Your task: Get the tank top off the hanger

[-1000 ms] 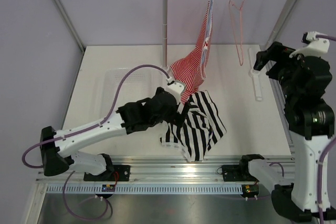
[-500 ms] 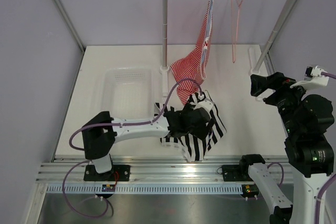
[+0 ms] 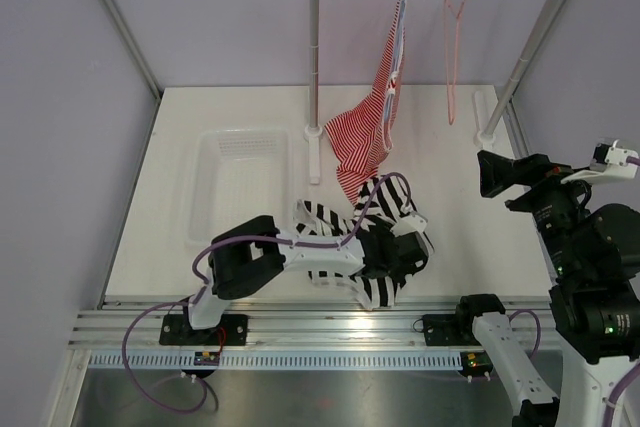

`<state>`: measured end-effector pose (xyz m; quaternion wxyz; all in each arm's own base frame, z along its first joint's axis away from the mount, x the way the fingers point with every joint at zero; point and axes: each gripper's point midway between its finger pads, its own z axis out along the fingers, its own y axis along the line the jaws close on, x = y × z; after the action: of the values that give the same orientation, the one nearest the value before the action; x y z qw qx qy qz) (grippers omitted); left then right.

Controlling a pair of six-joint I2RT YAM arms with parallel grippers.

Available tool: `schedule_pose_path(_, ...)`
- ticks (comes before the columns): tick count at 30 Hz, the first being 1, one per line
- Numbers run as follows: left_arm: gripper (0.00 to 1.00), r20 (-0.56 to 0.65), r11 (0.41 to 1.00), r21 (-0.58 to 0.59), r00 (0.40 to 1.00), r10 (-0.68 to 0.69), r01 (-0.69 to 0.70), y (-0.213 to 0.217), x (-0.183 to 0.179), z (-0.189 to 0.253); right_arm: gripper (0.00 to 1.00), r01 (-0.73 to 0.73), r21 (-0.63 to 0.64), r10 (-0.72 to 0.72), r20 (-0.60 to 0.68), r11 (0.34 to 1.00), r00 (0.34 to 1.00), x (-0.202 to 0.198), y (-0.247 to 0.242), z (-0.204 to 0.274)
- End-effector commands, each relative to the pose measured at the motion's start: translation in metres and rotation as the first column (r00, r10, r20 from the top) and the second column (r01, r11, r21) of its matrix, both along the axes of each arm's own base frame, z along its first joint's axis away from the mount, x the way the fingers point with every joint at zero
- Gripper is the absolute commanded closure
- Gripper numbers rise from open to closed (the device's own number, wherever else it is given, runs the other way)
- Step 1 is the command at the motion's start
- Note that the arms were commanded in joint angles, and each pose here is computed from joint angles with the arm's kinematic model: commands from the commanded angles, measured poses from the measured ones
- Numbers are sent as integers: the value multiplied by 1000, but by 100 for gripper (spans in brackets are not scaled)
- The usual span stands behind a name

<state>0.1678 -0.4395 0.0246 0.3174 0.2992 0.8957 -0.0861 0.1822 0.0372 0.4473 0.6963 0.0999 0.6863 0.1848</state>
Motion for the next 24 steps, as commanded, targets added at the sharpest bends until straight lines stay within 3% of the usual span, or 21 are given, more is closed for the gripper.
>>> schedule_pose_path(1, 43, 31, 999, -24, 999, 25, -25, -10, -1, 8, 1, 20, -22, -18, 82, 1000, 997, -13, -5, 25)
schedule_pose_path(3, 59, 54, 998, -55, 998, 24, -21, -12, -4, 26, 0, 36, -26, -34, 97, 999, 995, -17, -8, 30)
schedule_pose_path(7, 100, 86, 993, -114, 996, 17, -7, -12, -8, 70, 1, 36, -31, -32, 106, 999, 994, -19, -8, 34)
schedule_pose_path(15, 100, 241, 932, -360, 962, 128, -34, 41, -2, 221, 1, 70, -38, -65, 119, 997, 991, -23, -15, 37)
schedule_pose_path(24, 100, 414, 909, -365, 839, 354, -204, 147, 22, 323, 0, 74, -38, -68, 130, 997, 989, -24, -16, 40)
